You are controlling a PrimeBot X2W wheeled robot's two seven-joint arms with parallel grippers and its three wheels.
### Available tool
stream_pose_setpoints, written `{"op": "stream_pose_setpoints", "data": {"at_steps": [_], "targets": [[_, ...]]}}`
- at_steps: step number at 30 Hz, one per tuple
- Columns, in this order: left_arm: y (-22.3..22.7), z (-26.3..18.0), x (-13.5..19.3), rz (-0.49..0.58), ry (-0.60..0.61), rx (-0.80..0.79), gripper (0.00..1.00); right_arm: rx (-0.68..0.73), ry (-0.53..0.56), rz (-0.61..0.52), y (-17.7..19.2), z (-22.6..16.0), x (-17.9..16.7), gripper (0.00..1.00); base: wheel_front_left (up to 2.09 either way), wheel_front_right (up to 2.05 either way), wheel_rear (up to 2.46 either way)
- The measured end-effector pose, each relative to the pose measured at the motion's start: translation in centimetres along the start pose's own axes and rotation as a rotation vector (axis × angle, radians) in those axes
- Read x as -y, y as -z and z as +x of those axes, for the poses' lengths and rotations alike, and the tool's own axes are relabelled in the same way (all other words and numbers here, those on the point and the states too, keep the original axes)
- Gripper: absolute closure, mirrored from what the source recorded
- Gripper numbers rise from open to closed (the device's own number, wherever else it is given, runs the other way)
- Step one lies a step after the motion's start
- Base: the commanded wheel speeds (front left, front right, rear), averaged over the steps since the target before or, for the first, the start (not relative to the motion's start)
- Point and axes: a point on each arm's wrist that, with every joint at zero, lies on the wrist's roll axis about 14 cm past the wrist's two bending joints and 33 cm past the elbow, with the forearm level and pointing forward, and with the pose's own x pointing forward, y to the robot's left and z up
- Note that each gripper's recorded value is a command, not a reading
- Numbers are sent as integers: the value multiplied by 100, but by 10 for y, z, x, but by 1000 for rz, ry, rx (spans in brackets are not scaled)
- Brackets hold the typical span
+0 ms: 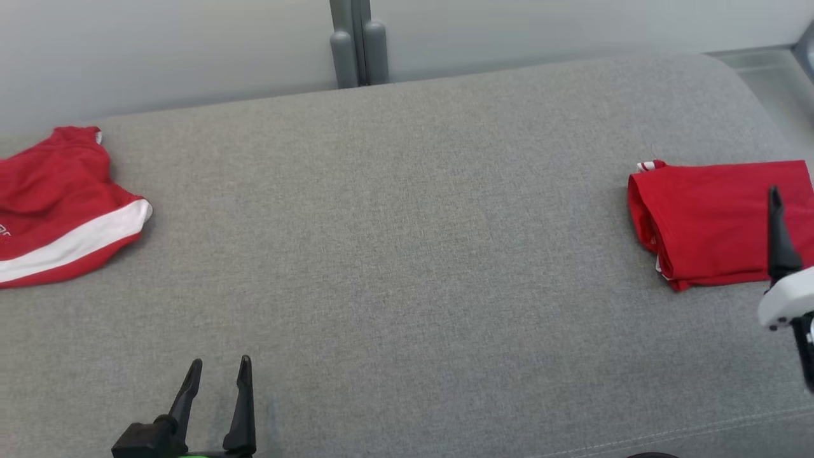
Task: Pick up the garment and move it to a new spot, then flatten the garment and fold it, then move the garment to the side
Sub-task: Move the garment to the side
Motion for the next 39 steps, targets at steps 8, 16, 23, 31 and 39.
{"op": "stream_pose_setpoints", "data": {"at_steps": [8, 16, 23, 31, 39], "targets": [[-14, -27, -14, 2, -62, 54, 0, 22, -122, 86, 4, -45, -66, 0, 0, 0, 0], [-17, -39, -24, -4, -106, 71, 0, -39, -220, 193, 26, -77, -125, 0, 0, 0, 0], [-5, -48, -27, -17, -124, 39, 0, -64, -253, 161, 35, -96, -148, 0, 0, 0, 0], [-5, -55, -37, -18, -156, 44, 0, -55, -308, 150, 31, -104, -171, 0, 0, 0, 0], [-4, -62, -39, -24, -171, 47, 0, -46, -321, 153, 28, -104, -176, 0, 0, 0, 0]]}}
